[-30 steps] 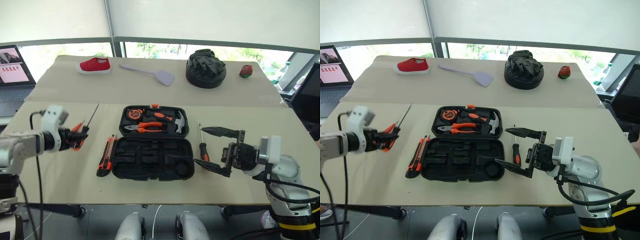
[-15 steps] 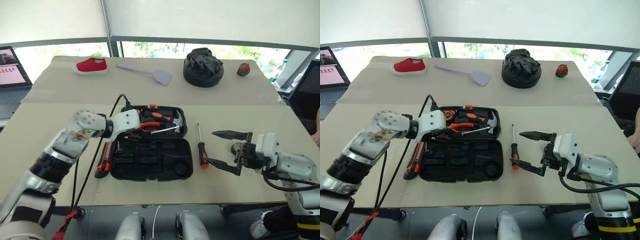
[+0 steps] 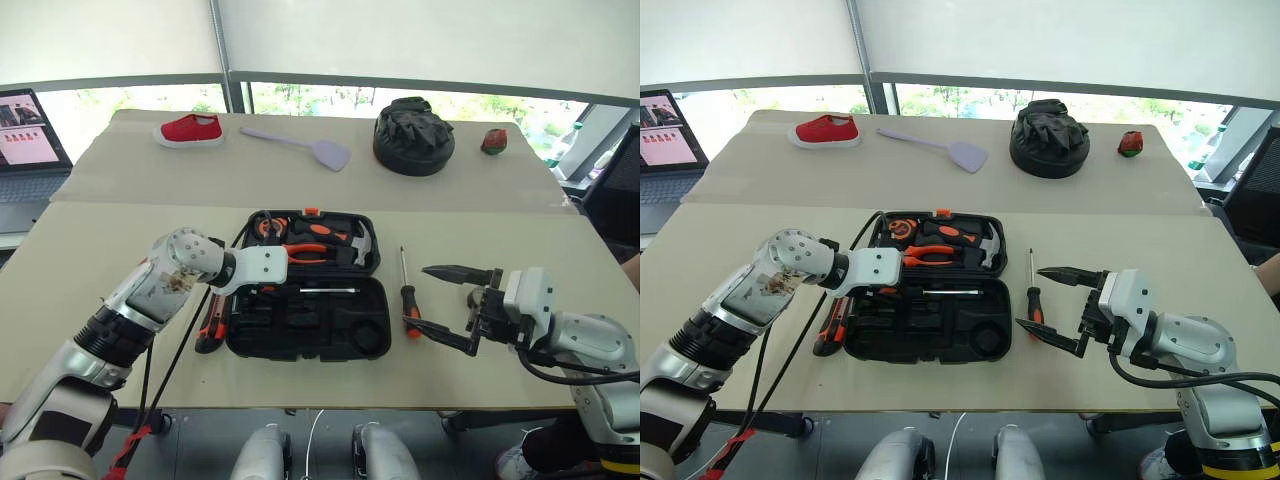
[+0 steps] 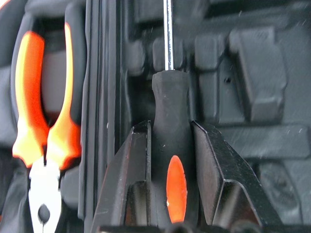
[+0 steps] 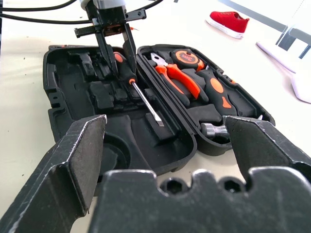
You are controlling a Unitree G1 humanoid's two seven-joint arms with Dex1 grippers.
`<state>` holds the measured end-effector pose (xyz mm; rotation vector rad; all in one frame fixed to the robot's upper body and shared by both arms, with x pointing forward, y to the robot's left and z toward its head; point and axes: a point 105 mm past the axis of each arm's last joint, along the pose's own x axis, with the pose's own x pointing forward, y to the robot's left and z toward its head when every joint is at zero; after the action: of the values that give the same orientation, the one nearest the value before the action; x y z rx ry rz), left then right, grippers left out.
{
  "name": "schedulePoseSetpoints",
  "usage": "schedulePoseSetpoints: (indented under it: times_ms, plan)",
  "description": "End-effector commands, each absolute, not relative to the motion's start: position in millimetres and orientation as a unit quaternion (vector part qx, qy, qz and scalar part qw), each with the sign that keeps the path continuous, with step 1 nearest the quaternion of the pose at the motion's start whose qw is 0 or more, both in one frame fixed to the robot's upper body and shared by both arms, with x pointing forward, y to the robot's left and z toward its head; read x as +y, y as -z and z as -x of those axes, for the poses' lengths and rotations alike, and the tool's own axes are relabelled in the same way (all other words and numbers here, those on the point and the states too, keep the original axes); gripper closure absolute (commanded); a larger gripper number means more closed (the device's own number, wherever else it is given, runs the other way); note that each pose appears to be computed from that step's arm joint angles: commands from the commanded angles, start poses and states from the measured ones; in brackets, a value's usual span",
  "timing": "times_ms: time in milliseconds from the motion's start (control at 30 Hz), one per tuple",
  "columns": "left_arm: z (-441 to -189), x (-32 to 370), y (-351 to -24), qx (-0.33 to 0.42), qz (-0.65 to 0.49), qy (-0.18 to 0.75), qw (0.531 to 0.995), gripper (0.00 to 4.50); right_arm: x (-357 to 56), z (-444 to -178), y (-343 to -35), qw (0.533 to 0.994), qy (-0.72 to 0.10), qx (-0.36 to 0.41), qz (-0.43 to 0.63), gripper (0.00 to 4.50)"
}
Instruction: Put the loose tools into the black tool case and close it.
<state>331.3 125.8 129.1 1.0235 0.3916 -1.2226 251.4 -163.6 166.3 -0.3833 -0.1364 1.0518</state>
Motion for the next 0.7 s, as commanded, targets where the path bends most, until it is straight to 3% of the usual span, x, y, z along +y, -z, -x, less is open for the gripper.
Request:
schedulePoseSetpoints:
  times_ms: [33,133,200,333,500,533,567,700]
  plan:
    - [-342.6,121.7,-142.1,0.164,-0.458,0.514,0.706,3.74,-154.5,-247.5,-183.2,0.837,-0.511,-0.096,0.172,0.0]
    - [-338.3,120.7,-141.6,0.165,-0.464,0.524,0.695,3.74,-152.3,-244.6,-183.1,0.833,-0.521,-0.094,0.164,0.0]
    - [-331.4,117.7,-141.7,0.158,-0.465,0.541,0.683,2.73,-150.6,-241.7,-181.8,0.83,-0.528,-0.091,0.156,0.0]
    - [-329.5,99.6,-161.7,0.108,-0.404,0.544,0.727,1.38,-148.9,-237.5,-179.5,0.829,-0.535,-0.082,0.139,0.0]
    - [-329.4,95.3,-178.0,0.066,-0.333,0.531,0.777,1.38,-148.2,-234.4,-178.9,0.83,-0.537,-0.079,0.131,0.0]
    - [-333.0,99.7,-177.7,0.061,-0.327,0.518,0.788,1.93,-148.0,-234.6,-180.0,0.831,-0.535,-0.082,0.127,0.0]
    - [-334.8,104.2,-174.6,0.067,-0.319,0.511,0.796,2.12,-147.6,-234.9,-181.3,0.833,-0.533,-0.085,0.122,0.0]
    - [-339.0,110.7,-158.1,0.083,-0.286,0.496,0.815,3.61,-144.4,-235.4,-181.7,0.831,-0.536,-0.087,0.116,0.0]
